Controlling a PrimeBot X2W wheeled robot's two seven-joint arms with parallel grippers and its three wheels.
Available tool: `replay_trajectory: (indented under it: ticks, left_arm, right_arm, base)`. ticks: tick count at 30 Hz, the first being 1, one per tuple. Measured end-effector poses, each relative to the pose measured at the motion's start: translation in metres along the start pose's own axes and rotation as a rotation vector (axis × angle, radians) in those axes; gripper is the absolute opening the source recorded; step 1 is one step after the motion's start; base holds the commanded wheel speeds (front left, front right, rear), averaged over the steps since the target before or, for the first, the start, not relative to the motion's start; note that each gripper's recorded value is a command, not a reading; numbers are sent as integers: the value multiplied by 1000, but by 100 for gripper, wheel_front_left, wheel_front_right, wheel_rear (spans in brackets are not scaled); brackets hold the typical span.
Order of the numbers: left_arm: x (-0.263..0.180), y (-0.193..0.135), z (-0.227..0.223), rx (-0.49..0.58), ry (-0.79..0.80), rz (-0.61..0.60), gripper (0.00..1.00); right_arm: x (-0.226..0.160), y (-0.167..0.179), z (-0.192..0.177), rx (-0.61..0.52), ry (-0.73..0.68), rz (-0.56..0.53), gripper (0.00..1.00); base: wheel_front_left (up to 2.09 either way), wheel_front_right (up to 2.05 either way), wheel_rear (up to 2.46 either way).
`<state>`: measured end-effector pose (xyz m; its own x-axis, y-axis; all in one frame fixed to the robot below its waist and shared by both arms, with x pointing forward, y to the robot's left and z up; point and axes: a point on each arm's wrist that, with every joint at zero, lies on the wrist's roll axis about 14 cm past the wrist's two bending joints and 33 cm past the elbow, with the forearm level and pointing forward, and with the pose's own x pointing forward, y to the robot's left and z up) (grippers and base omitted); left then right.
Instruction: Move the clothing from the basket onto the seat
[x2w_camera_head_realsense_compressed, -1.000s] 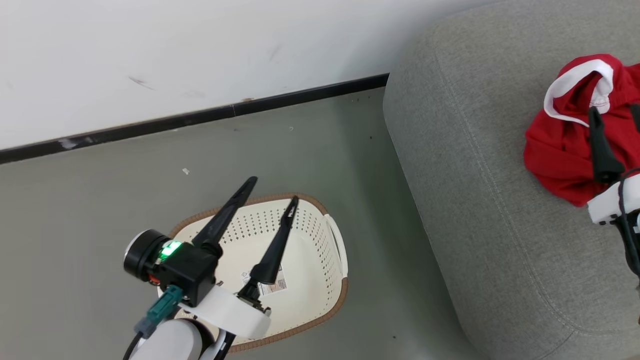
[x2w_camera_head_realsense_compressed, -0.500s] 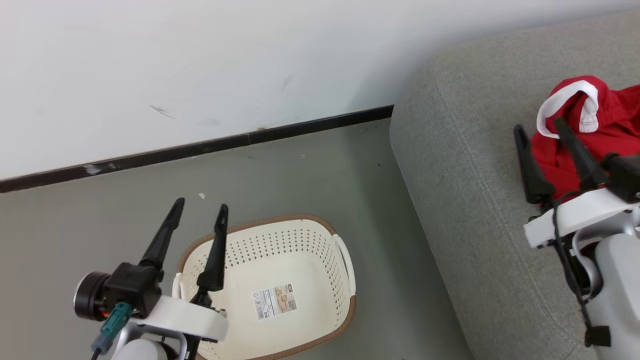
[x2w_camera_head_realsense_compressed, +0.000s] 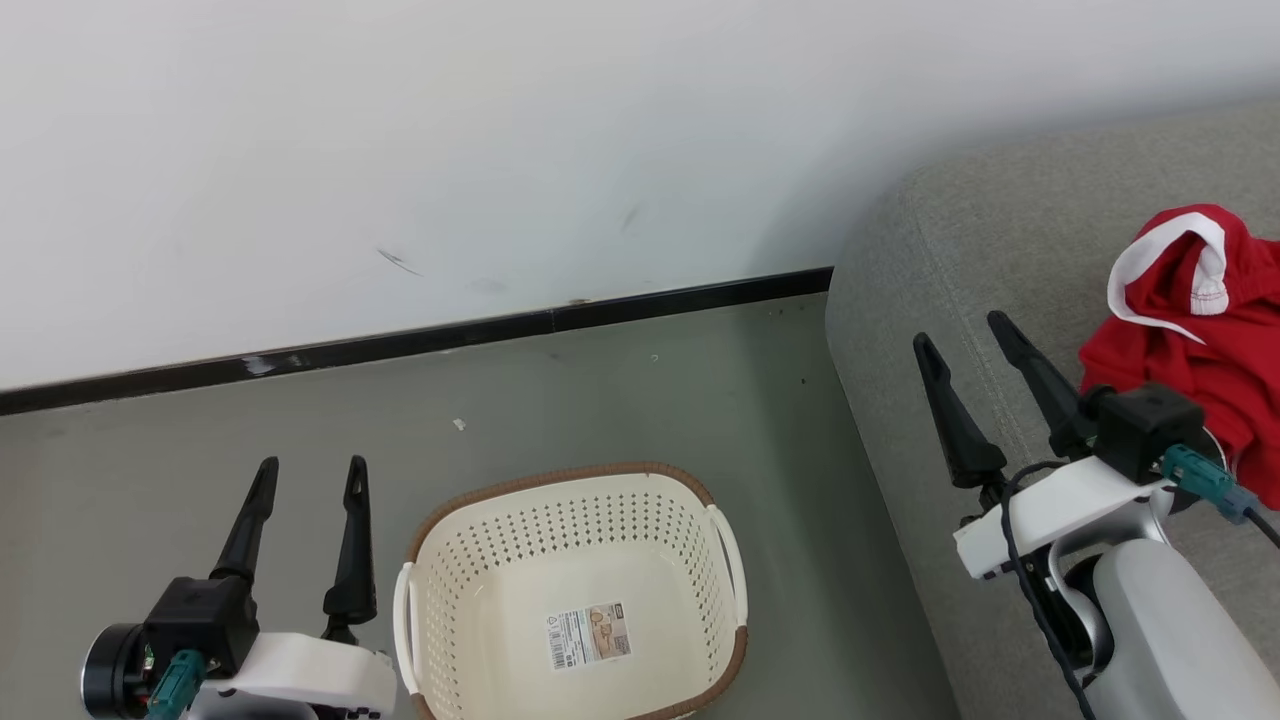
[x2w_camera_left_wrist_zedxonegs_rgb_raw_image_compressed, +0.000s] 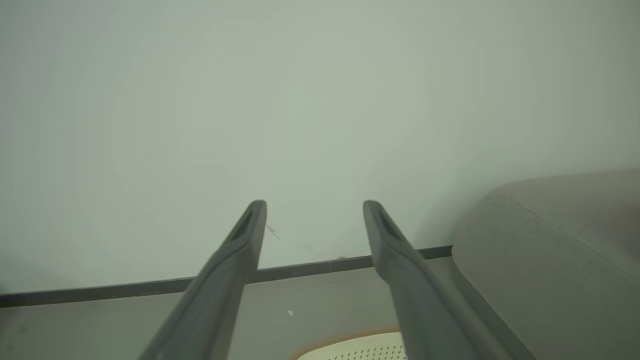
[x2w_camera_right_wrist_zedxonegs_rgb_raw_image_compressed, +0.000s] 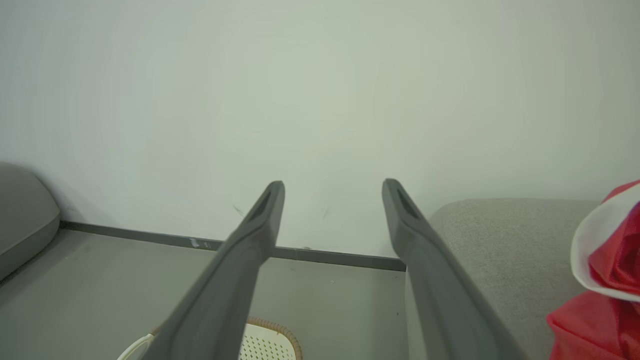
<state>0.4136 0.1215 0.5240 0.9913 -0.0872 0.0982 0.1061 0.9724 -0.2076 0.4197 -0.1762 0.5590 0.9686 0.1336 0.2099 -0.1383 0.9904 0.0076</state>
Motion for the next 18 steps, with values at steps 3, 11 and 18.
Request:
replay_trajectory:
  ticks: [3, 11, 18]
  left_arm:
    - [-8, 14, 0, 11, 6, 46, 100]
    - [-28, 36, 0, 25, 15, 122, 100]
    - [-45, 48, 2, 30, 15, 162, 100]
  right_arm:
    - [-3, 9, 1, 7, -4, 14, 100]
    - [-19, 23, -7, 7, 23, 38, 100]
    - [-35, 24, -9, 30, 30, 12, 100]
  base:
    - [0, 0, 0]
    - [0, 0, 0]
    - [0, 0, 0]
